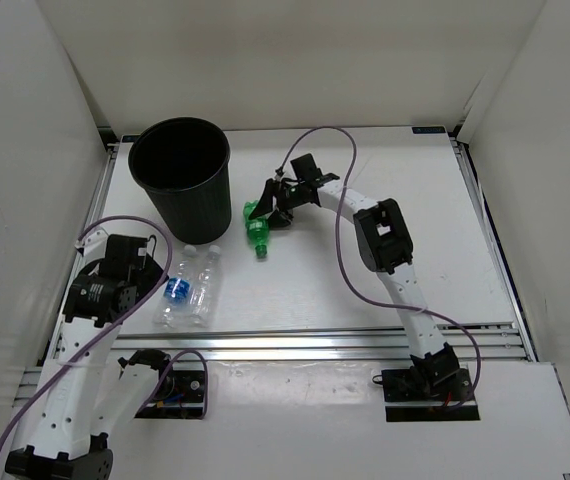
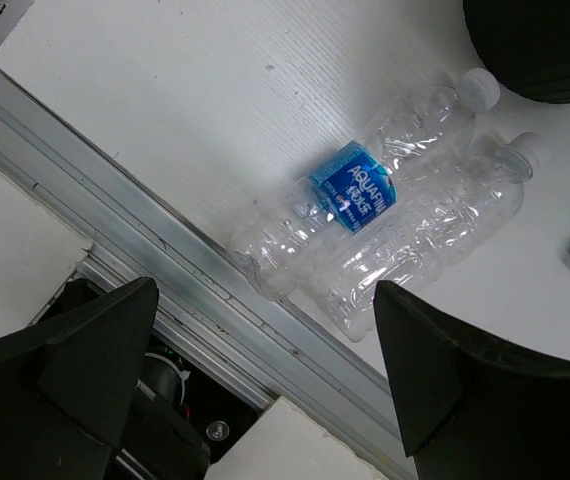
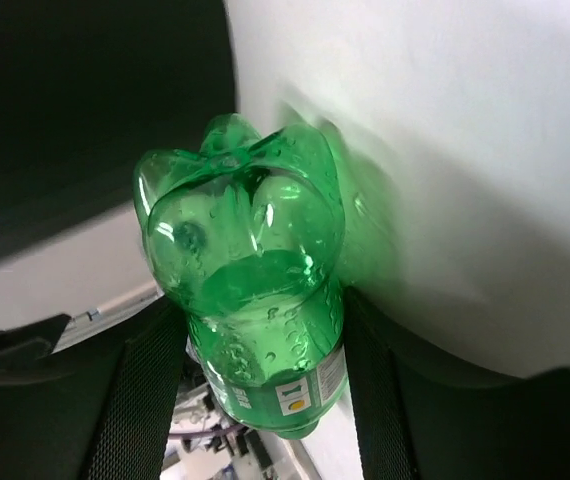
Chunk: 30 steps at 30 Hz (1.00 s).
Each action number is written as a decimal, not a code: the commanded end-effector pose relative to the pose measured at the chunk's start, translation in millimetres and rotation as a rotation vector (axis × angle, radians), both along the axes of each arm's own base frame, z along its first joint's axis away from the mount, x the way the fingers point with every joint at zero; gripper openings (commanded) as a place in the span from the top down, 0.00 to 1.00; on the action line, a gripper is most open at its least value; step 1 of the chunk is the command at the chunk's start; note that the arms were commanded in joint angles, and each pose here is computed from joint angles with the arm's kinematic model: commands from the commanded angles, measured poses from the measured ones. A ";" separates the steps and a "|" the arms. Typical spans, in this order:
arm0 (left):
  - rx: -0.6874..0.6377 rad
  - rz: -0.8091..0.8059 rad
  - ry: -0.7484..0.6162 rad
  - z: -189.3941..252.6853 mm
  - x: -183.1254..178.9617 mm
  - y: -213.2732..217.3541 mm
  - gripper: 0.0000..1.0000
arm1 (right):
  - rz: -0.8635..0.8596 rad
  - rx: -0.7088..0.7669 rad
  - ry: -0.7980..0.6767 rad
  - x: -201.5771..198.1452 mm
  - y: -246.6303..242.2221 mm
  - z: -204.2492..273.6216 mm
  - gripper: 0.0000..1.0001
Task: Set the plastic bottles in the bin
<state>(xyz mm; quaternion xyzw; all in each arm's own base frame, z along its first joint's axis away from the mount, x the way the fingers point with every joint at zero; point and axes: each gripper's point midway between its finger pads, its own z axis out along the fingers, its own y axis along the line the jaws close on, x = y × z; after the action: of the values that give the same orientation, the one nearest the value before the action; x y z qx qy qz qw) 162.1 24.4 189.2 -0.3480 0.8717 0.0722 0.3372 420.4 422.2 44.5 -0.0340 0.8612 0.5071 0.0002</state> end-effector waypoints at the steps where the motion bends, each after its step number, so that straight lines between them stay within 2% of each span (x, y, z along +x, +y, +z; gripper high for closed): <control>1: 0.035 0.022 0.003 1.6 -0.7 6.6 0.00 | -0.012 -0.048 0.029 -20.5 -24.6 11.1 0.62; 2: 0.027 0.030 -0.013 5.6 0.8 6.1 0.00 | -0.024 0.006 -0.068 -17.5 -29.7 63.1 0.62; 4: 0.015 0.041 -0.039 12.7 3.3 5.3 0.00 | -0.027 0.033 -0.133 -24.6 -40.4 107.3 0.63; 5: 0.006 0.050 -0.056 16.7 4.8 4.7 0.00 | -0.042 0.055 -0.204 -30.8 -45.9 160.0 0.65; 6: -0.008 0.044 -0.076 19.0 6.9 2.3 0.00 | -0.051 0.076 -0.256 -33.0 -48.2 189.6 0.67; 7: -0.022 0.039 -0.103 22.5 7.0 0.7 0.00 | -0.090 0.089 -0.289 -29.9 -55.6 216.7 0.71; 8: -0.045 0.012 -0.118 20.2 10.6 -5.2 0.00 | -0.194 0.100 -0.409 -23.2 -68.8 276.1 0.74; 9: -0.061 -0.013 -0.144 24.0 13.3 -9.3 0.00 | -0.191 0.157 -0.496 -30.1 -67.3 312.1 0.73; 10: -0.057 -0.051 -0.155 26.8 14.4 -11.5 0.00 | -0.269 0.168 -0.600 -19.7 -73.3 343.2 0.70; 11: -0.065 -0.065 -0.175 30.0 14.4 -13.4 0.00 | -0.300 0.268 -0.743 -23.8 -73.5 409.5 0.66; 12: -0.067 -0.066 -0.189 32.0 17.1 -13.9 0.00 | -0.306 0.309 -0.800 -20.0 -71.5 432.6 0.65; 13: -0.066 -0.066 -0.184 28.2 15.1 -13.5 0.00 | -0.306 0.314 -0.806 1.1 -60.3 425.4 0.65; 15: -0.074 -0.101 -0.176 25.6 16.3 -18.1 0.00 | -0.297 0.429 -0.923 1.8 -43.4 462.3 0.64; 17: -0.066 -0.134 -0.114 13.7 15.1 -20.6 0.00 | -0.304 0.448 -1.002 7.7 -24.5 459.4 0.64; 18: -0.063 -0.148 -0.082 9.3 14.0 -21.7 0.00 | -0.288 0.508 -1.098 -6.3 -2.5 470.4 0.62; 19: -0.055 -0.155 -0.064 11.3 13.8 -21.3 0.00 | -0.336 0.489 -1.159 0.5 8.2 470.0 0.61; 22: -0.019 -0.192 0.036 8.2 9.3 -19.0 0.00 | -0.317 0.515 -1.328 -4.8 45.6 471.4 0.59; 26: 0.019 -0.245 0.043 19.2 15.9 -17.9 0.00 | -0.330 0.469 -1.437 6.4 77.4 440.5 0.55; 27: 0.031 -0.261 0.049 21.0 17.6 -17.5 0.00 | -0.339 0.483 -1.473 8.8 78.9 444.1 0.50; 28: 0.031 -0.261 0.043 21.3 21.8 -18.2 0.00 | -0.343 0.518 -1.508 4.8 85.5 446.1 0.19; 29: 0.028 -0.279 0.031 22.7 25.2 -20.5 0.00 | -0.345 0.519 -1.525 5.2 85.3 448.4 0.03; 30: 0.033 -0.286 0.035 21.9 28.5 -20.8 0.00 | -0.352 0.532 -1.537 0.5 80.8 461.5 0.00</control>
<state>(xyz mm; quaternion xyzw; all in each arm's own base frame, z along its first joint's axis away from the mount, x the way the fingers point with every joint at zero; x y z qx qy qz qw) 182.0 7.0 197.4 -0.2428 0.9163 0.0537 0.3138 431.4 537.9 398.5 -0.2366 0.5867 0.5387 0.5565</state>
